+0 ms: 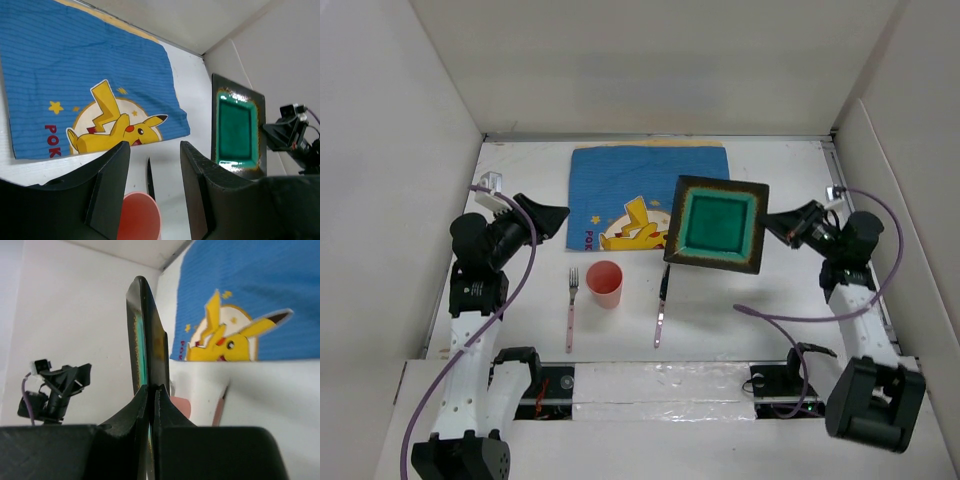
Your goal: Set the dinner table for one person
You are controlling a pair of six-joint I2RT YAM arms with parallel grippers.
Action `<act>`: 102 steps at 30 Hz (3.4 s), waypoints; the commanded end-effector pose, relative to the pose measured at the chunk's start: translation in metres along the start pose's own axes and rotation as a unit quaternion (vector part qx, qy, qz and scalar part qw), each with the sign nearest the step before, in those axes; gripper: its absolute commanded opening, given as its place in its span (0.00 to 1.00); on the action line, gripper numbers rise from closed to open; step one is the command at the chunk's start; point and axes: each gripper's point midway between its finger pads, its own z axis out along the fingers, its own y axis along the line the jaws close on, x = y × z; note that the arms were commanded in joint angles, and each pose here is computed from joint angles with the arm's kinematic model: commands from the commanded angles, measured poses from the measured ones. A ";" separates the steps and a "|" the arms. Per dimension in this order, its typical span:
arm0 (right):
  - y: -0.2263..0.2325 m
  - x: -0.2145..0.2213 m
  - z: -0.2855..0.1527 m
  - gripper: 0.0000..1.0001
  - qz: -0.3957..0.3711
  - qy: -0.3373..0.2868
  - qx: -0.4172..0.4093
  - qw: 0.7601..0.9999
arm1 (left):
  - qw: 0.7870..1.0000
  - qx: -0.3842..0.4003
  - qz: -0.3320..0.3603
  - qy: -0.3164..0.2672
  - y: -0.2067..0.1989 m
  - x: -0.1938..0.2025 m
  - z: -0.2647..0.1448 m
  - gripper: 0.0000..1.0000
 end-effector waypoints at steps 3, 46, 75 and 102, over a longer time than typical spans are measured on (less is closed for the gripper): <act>0.105 -0.033 0.045 0.00 -0.074 0.029 -0.155 0.985 | 1.000 0.015 0.018 -0.010 -0.006 -0.007 0.001 0.42; -0.088 0.017 0.318 0.00 0.051 0.172 -0.031 0.983 | 1.000 0.008 0.010 0.012 0.003 0.000 0.007 0.42; -0.052 -0.056 0.272 0.20 -0.174 0.119 0.110 0.971 | 1.000 0.006 0.012 0.009 0.003 0.000 0.006 0.42; 0.058 0.269 0.178 0.55 -0.497 0.250 0.137 0.819 | 1.000 -0.007 0.030 -0.004 0.004 -0.005 0.001 0.09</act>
